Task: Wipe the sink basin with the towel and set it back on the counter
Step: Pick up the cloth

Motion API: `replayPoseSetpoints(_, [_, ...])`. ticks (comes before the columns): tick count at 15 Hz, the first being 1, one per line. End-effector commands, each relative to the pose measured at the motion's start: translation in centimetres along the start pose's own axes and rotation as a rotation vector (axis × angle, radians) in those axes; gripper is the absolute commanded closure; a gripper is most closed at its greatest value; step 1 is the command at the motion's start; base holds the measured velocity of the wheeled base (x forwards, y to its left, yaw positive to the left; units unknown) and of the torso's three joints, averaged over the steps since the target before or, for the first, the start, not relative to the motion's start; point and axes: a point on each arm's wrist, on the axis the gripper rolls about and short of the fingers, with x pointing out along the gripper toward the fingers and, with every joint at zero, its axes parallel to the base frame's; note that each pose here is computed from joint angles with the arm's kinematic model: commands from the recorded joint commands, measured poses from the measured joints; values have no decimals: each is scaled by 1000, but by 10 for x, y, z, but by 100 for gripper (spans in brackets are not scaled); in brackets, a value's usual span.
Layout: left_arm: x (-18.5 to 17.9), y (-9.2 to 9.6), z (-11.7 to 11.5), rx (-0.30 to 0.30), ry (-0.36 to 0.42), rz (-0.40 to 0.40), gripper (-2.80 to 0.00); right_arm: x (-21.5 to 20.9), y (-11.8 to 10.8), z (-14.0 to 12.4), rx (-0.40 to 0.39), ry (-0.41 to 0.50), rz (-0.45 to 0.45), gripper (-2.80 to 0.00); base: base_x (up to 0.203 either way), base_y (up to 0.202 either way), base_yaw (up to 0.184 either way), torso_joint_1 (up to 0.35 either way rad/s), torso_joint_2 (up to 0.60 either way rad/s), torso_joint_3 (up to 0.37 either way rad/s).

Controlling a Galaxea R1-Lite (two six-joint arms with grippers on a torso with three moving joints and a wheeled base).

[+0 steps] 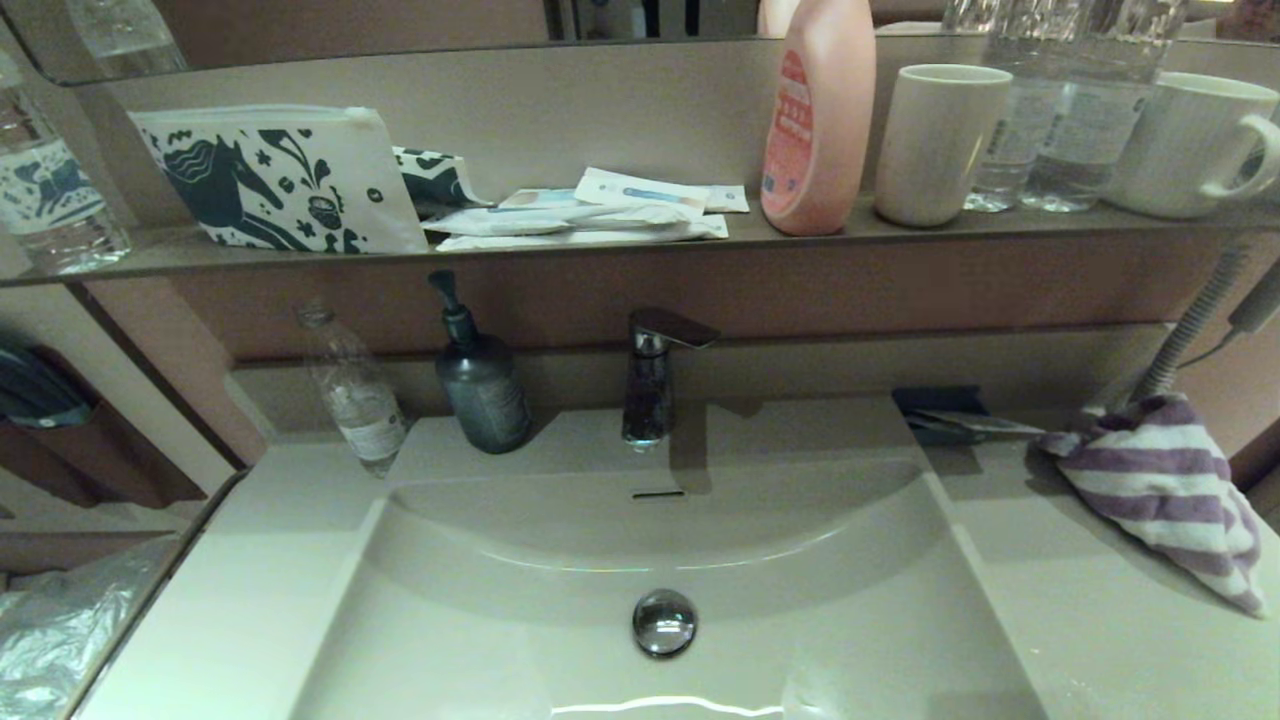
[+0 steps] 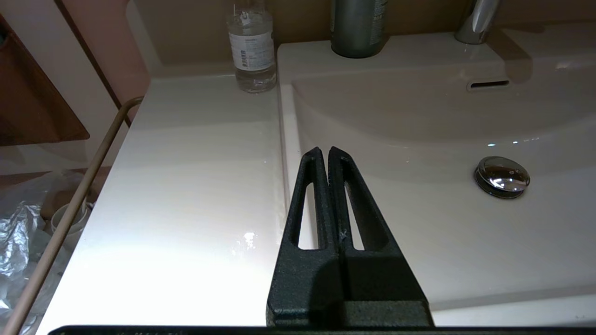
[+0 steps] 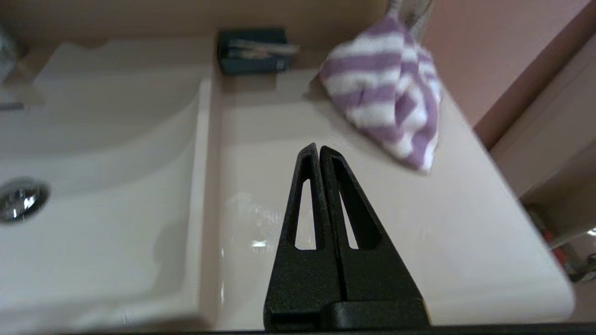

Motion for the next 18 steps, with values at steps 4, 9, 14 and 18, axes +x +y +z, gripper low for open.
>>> replayPoseSetpoints(4, [0,0,0,1,1,0,0,76,6,28,-34,197,-13,0,0,0,0,0,0,0])
replayPoseSetpoints(9, [0,0,0,1,1,0,0,149,-1,21,-90,325,-90,0,0,0,0,0,0,0])
replayPoseSetpoints(14, [0,0,0,1,1,0,0,223,-31,14,-135,446,-207,0,0,0,0,0,0,0])
replayPoseSetpoints(18, [0,0,0,1,1,0,0,255,-75,26,-267,464,-324,0,0,0,0,0,0,0])
